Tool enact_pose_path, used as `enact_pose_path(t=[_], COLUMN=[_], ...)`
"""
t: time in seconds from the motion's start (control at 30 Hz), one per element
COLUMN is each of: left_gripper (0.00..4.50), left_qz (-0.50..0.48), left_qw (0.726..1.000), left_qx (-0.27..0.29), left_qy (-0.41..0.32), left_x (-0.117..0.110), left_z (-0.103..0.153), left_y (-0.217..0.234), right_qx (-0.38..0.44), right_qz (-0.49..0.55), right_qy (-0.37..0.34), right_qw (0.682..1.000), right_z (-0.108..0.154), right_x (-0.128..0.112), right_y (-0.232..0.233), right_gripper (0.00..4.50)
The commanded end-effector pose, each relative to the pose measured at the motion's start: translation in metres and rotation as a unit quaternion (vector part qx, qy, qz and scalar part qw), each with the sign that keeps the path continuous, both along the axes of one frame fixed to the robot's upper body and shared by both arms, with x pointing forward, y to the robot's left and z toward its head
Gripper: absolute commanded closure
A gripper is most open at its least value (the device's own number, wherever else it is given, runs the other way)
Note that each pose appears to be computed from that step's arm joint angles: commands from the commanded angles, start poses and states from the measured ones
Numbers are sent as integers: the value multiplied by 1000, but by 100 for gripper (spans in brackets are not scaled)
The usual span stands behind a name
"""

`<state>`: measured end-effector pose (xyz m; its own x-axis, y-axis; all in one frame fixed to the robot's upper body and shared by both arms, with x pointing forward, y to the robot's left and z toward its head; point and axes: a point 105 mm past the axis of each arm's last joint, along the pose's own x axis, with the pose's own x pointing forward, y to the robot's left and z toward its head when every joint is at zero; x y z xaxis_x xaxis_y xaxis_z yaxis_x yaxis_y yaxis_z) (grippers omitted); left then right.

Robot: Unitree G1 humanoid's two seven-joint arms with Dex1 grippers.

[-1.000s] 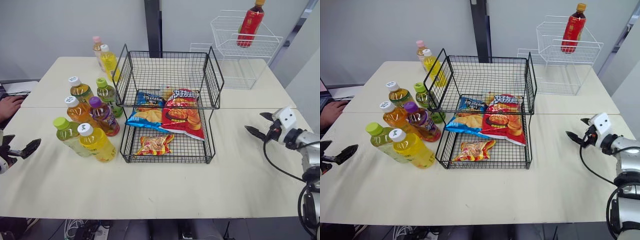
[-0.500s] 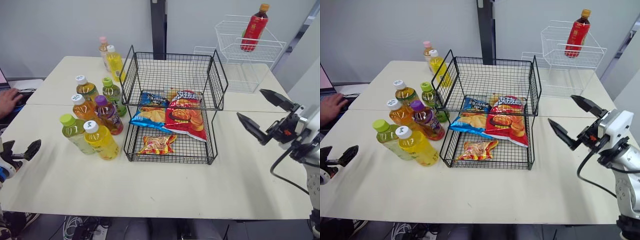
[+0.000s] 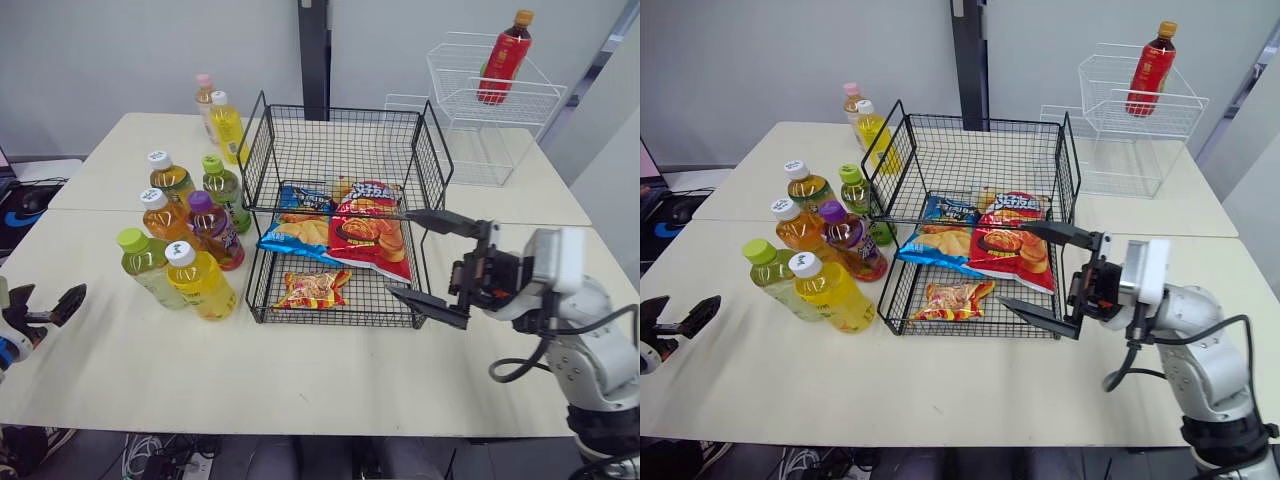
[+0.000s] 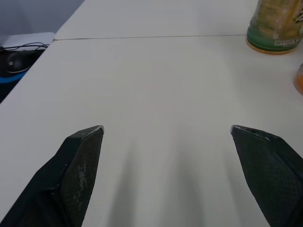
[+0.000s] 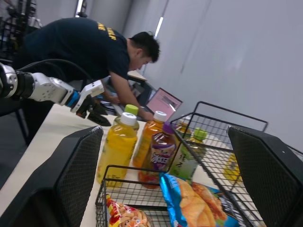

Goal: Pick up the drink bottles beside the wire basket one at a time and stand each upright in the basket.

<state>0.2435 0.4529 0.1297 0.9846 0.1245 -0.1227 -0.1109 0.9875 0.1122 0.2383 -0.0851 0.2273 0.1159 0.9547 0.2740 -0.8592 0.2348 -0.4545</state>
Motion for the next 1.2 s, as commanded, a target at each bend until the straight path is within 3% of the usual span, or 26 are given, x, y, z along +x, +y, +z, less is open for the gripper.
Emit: enact_pose_path(t=[0.03,0.3,0.5,0.6,0.77,1.2], left_gripper=[3,3,3,3,3,3], left_qz=[7,25,-7,-43,-88,-152], left_qw=[999,997,997,996,992,984], left_qx=[5,-17,-23,-13,-13,-12], left_qy=[-50,-65,-73,-74,-92,-87], left_x=[-20,-82,-105,-96,-56,29], left_z=[28,36,51,61,76,70], left_y=[-4,-28,-66,-92,-115,-139], right_qx=[9,34,35,40,41,34], right_qz=[40,106,142,139,130,76], right_qy=[-28,-23,-28,-30,-32,-52], right_qw=[999,993,989,989,990,995], right_z=[5,4,3,4,2,6], right_x=[-1,0,0,5,5,5], right_y=[6,16,19,23,24,21], right_gripper=[0,0,0,0,0,0])
